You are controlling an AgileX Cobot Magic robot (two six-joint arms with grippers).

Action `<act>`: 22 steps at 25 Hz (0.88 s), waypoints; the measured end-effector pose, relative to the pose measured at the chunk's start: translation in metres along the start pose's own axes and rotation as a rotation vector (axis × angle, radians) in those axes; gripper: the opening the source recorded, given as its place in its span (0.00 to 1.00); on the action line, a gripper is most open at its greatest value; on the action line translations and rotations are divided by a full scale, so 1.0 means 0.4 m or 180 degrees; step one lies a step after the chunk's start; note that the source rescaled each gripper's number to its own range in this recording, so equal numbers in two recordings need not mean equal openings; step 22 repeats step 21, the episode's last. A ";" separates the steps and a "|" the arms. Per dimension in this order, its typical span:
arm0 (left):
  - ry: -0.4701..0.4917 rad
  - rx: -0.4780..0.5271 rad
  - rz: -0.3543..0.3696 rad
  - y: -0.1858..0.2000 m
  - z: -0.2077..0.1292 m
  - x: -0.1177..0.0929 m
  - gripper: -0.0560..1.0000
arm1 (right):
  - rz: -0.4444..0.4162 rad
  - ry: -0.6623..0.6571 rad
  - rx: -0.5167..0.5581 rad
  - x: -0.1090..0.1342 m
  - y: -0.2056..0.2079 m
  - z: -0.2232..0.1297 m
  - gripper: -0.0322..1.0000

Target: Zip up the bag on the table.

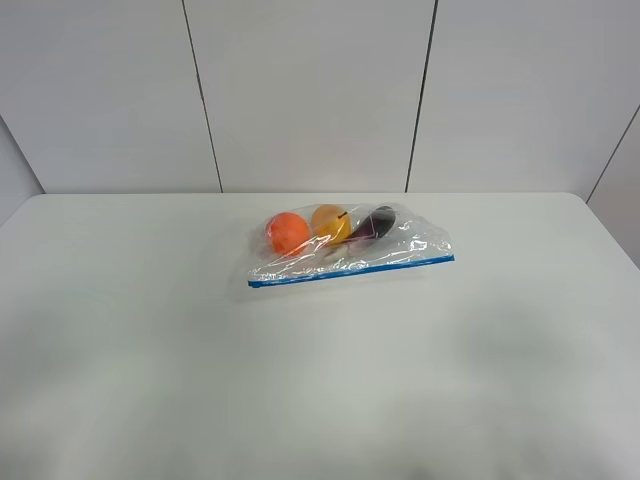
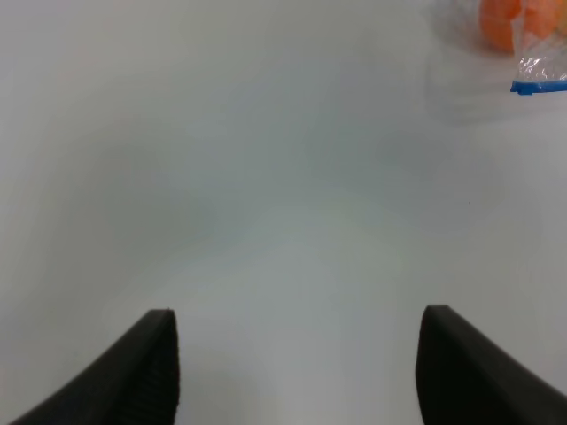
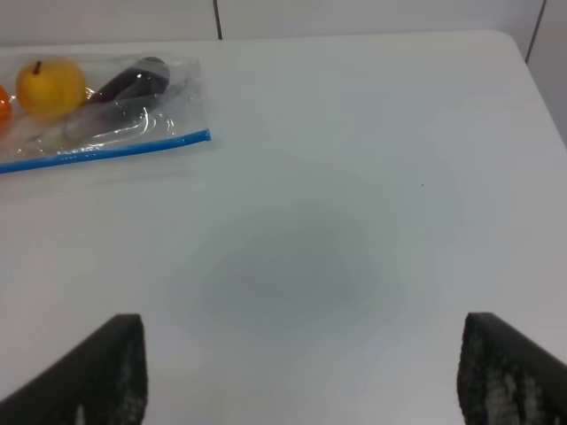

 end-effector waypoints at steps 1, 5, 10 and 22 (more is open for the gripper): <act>0.0000 0.0000 0.0000 0.000 0.000 0.000 0.99 | 0.0000 0.0000 0.0000 0.000 0.000 0.000 0.96; 0.0000 0.0000 0.0000 0.000 0.000 0.000 0.99 | 0.0025 -0.0016 -0.0009 0.002 0.000 0.001 0.96; 0.0000 0.0000 0.0000 0.000 0.000 0.000 0.99 | 0.0031 -0.0020 -0.0010 0.003 0.000 0.001 0.96; -0.0005 0.0000 0.0000 0.000 0.000 0.000 0.99 | 0.0033 -0.0021 -0.0011 0.003 0.000 0.001 0.96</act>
Point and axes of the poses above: a point on each arm's last joint axis where the gripper is mounted, y pointing back along that axis away from the gripper, x along the wrist's bending axis when the last joint is at zero, z = x × y, the point moved 2 cm from there along -y, pointing out along that axis toward the gripper, and after that the axes turned 11 degrees about y, right-handed, at the moved point
